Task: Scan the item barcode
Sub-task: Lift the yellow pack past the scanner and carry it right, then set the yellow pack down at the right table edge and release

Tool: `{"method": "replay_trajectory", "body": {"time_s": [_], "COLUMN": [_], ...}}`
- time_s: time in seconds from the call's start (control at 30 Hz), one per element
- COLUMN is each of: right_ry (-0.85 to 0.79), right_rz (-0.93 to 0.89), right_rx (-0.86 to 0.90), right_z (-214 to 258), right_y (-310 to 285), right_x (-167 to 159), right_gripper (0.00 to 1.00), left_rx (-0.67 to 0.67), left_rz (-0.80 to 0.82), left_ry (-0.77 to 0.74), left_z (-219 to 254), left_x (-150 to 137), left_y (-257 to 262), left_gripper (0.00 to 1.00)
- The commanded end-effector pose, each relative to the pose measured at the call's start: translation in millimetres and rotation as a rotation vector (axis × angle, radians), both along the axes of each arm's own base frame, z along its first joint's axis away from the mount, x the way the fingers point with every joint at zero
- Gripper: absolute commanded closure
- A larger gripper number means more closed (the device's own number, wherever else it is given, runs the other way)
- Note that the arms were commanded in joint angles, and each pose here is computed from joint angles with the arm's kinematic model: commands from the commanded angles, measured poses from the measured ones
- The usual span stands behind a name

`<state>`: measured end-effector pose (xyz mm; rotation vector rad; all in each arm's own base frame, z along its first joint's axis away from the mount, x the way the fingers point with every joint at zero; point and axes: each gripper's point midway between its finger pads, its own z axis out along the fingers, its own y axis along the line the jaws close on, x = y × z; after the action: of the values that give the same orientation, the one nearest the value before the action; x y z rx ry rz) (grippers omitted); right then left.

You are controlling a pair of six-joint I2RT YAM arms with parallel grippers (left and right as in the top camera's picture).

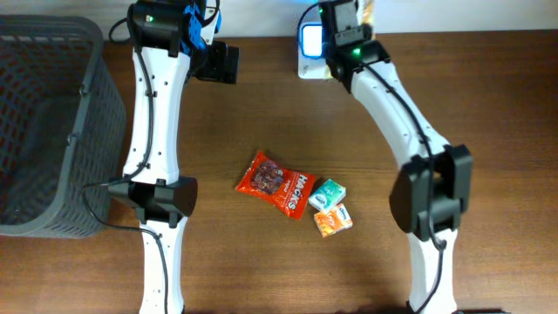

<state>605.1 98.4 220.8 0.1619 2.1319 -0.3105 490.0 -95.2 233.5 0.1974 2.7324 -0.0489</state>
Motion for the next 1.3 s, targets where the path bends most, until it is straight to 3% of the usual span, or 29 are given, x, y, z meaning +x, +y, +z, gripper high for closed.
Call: {"method": "replay_trajectory", "body": {"time_s": [0.0, 0.1, 0.23, 0.43, 0.6, 0.8, 0.83, 0.87, 0.97, 1.07, 1.27], "right_ry": [-0.187, -0.111, 0.130, 0.378, 0.467, 0.552, 0.554, 0.555, 0.533, 0.480, 0.282], "right_rz": [-0.234, -0.274, -0.395, -0.545, -0.613, -0.725, -0.728, -0.730, -0.729, -0.725, -0.677], "right_rx": [-0.047, -0.034, 0.005, 0.270, 0.508, 0.583, 0.585, 0.587, 0.577, 0.555, 0.586], "right_z": [117, 115, 68, -5, -57, -112, -117, -121, -119, -94, 10], "right_y": [-80, -132, -233, -350, -398, -440, -442, -444, -448, -452, -433], "right_x": [-40, -56, -95, -169, -211, -245, -244, -244, -239, -236, -232], "right_gripper": [0.96, 0.96, 0.96, 0.96, 0.96, 0.96, 0.89, 0.67, 0.16, 0.08, 0.01], "left_rx": [0.006, 0.006, 0.006, 0.006, 0.006, 0.006, 0.006, 0.006, 0.006, 0.006, 0.006], "left_rz": [0.011, 0.011, 0.011, 0.011, 0.011, 0.011, 0.011, 0.011, 0.011, 0.011, 0.011], "left_ry": [0.016, 0.016, 0.016, 0.016, 0.016, 0.016, 0.016, 0.016, 0.016, 0.016, 0.016], "left_z": [-7, -7, -7, -7, -7, -7, -7, -7, -7, -7, -7], "left_x": [1, 1, 1, 1, 1, 1, 1, 1, 1, 1, 1], "left_y": [0, 0, 1, 0, 1, 0, 0, 1, 0, 1, 0], "left_gripper": [0.01, 0.01, 0.01, 0.01, 0.01, 0.01, 0.01, 0.01, 0.01, 0.01, 0.01]}}
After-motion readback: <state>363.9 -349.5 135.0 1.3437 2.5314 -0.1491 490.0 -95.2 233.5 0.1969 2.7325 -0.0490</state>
